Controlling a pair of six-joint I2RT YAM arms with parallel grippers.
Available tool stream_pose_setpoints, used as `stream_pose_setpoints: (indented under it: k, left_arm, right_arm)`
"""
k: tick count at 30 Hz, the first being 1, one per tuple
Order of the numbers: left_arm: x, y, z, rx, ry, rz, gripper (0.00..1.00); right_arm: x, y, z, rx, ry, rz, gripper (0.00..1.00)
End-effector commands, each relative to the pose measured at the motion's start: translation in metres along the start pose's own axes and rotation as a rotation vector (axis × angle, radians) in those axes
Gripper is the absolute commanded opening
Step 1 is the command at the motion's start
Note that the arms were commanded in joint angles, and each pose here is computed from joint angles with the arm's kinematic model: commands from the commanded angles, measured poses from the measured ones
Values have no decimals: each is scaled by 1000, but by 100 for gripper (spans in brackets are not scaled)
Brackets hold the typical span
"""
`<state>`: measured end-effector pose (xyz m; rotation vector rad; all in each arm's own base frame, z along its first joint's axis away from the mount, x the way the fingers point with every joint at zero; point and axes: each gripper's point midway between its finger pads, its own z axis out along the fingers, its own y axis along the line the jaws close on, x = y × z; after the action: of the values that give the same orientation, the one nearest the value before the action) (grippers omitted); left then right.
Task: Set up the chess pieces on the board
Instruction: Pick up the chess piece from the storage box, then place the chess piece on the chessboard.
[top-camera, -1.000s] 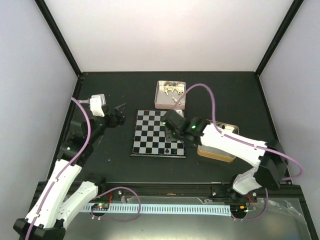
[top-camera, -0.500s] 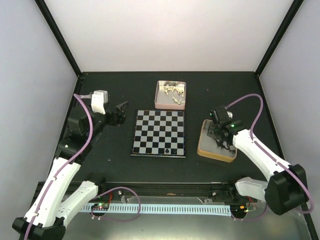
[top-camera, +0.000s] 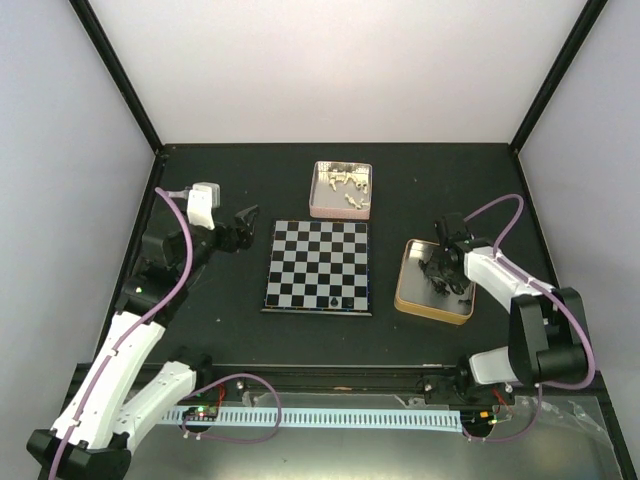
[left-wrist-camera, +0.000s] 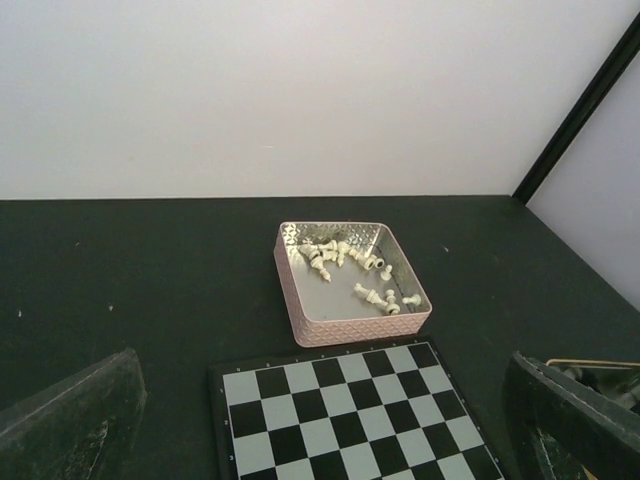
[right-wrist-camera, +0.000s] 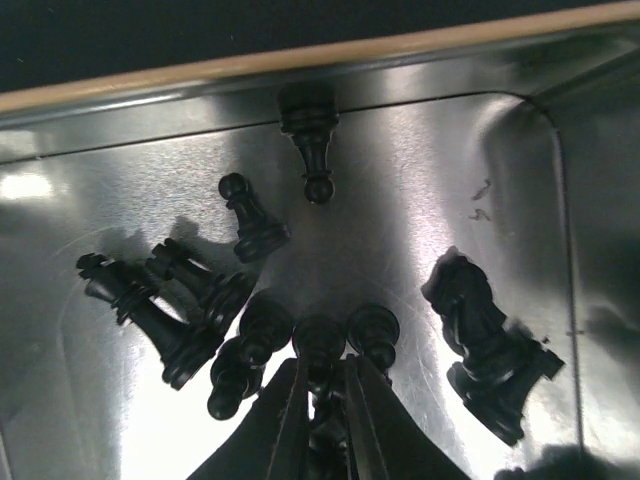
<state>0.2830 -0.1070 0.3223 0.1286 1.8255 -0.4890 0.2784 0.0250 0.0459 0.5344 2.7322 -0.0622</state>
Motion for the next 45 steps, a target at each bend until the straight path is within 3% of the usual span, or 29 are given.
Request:
stream_pose_setpoints:
  k: [1, 10, 14, 24, 33, 45]
  left_arm:
    - [-8, 3, 1, -14, -33, 7, 99]
    - [-5, 6, 2, -20, -25, 1, 99]
    - [-4, 8, 3, -26, -23, -3, 99]
    - [-4, 8, 1, -20, -28, -14, 99]
    - [-3, 9, 1, -16, -28, -26, 99]
    - [-5, 33, -6, -147, -45, -38, 99]
  right_arm:
    - [-10, 7, 11, -27, -7, -10, 13]
    - [-12, 2, 23, 14, 3, -25, 13]
    - [-16, -1, 21, 35, -9, -38, 3]
    - [-23, 10, -34, -84, -75, -36, 1]
    - [2, 85, -85, -326, -47, -149, 1]
    - [82, 264, -113, -455, 34, -537, 1]
